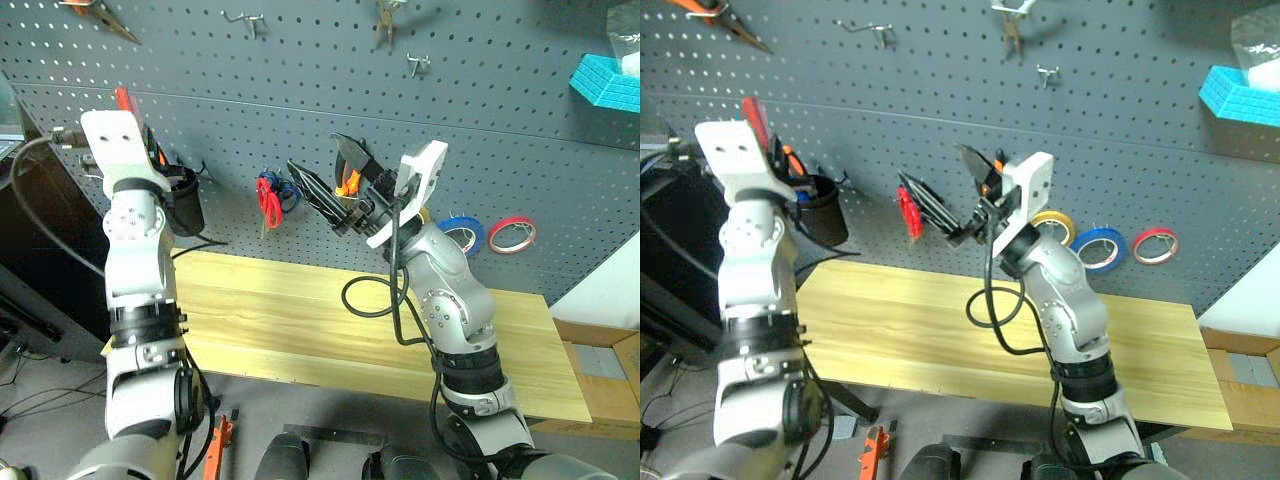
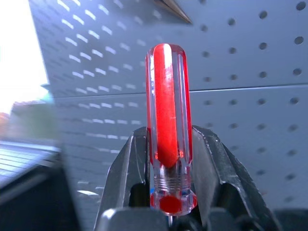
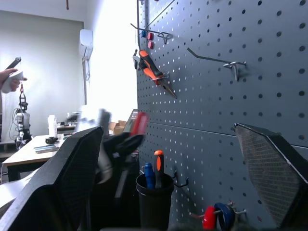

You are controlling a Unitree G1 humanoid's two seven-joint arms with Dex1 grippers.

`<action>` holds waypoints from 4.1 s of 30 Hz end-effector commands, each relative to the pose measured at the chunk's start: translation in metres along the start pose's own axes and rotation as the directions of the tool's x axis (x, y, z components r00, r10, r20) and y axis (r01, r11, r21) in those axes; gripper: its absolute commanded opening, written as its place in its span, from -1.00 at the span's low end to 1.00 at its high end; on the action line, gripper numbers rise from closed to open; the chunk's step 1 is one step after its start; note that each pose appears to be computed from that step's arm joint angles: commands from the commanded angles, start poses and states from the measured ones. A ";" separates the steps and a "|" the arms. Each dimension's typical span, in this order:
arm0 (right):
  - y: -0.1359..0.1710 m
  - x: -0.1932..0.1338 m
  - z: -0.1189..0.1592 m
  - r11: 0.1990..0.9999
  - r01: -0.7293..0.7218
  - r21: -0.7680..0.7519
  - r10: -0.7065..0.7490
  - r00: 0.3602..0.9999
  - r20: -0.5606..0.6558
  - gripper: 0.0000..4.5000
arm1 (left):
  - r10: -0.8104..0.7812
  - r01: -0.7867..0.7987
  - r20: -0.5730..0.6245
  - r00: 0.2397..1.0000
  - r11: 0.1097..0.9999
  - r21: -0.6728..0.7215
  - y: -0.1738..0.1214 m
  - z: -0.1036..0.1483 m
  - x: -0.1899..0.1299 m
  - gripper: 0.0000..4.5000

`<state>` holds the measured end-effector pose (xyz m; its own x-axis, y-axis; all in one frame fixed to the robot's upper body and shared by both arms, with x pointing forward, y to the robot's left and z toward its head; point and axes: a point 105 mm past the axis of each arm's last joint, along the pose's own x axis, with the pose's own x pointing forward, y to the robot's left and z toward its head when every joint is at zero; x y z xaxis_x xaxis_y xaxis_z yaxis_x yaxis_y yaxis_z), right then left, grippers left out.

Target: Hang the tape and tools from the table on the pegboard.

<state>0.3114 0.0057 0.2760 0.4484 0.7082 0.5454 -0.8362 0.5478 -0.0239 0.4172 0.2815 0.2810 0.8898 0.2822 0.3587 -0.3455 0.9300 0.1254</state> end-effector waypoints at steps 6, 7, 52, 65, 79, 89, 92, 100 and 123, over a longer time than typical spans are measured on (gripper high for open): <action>0.000 0.007 -0.003 0.999 0.018 -0.041 -0.017 1.000 0.022 1.00 | 0.000 -0.007 0.184 0.983 0.999 0.034 0.008 0.056 0.040 -0.62; -0.001 0.007 -0.003 0.999 0.022 -0.043 -0.021 1.000 0.021 1.00 | 0.004 -0.011 0.190 0.982 0.999 0.039 0.010 0.058 0.042 -0.62; -0.014 -0.014 -0.018 0.993 0.105 -0.058 -0.108 0.993 -0.041 1.00 | -0.002 -0.006 0.145 0.989 0.998 0.058 0.028 0.028 0.042 -0.62; -0.012 -0.017 -0.018 0.993 0.108 -0.055 -0.111 0.993 -0.046 1.00 | -0.023 0.013 0.176 0.984 0.998 0.057 0.024 0.026 0.038 -0.62; -0.010 -0.025 -0.021 0.992 0.128 -0.023 -0.129 0.988 -0.085 1.00 | -0.059 0.050 0.157 0.986 0.997 0.061 0.021 0.006 0.027 -0.62; -0.013 -0.025 -0.023 0.991 0.128 -0.025 -0.130 0.987 -0.098 1.00 | -0.072 0.064 0.158 0.985 0.996 0.056 0.023 0.001 0.019 -0.04; -0.012 -0.024 -0.024 0.993 0.120 -0.025 -0.121 0.988 -0.099 1.00 | -0.061 0.053 0.163 0.985 0.997 0.050 0.025 0.003 0.018 0.43; -0.015 -0.025 -0.023 0.993 0.110 -0.041 -0.114 0.988 -0.105 1.00 | -0.049 0.043 0.162 0.986 0.998 0.036 0.025 0.000 0.014 0.97; -0.074 -0.207 -0.063 0.682 0.631 -0.370 -0.729 0.547 -0.410 1.00 | -0.351 0.170 -0.496 0.795 0.912 -0.372 -0.106 -0.138 -0.184 0.97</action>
<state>0.2994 -0.1387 0.1095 0.9679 0.2464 -0.0501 -0.2452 0.9691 0.0279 0.3282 0.1579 0.0633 0.9699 -0.0161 -0.2429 -0.0316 0.9810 -0.1912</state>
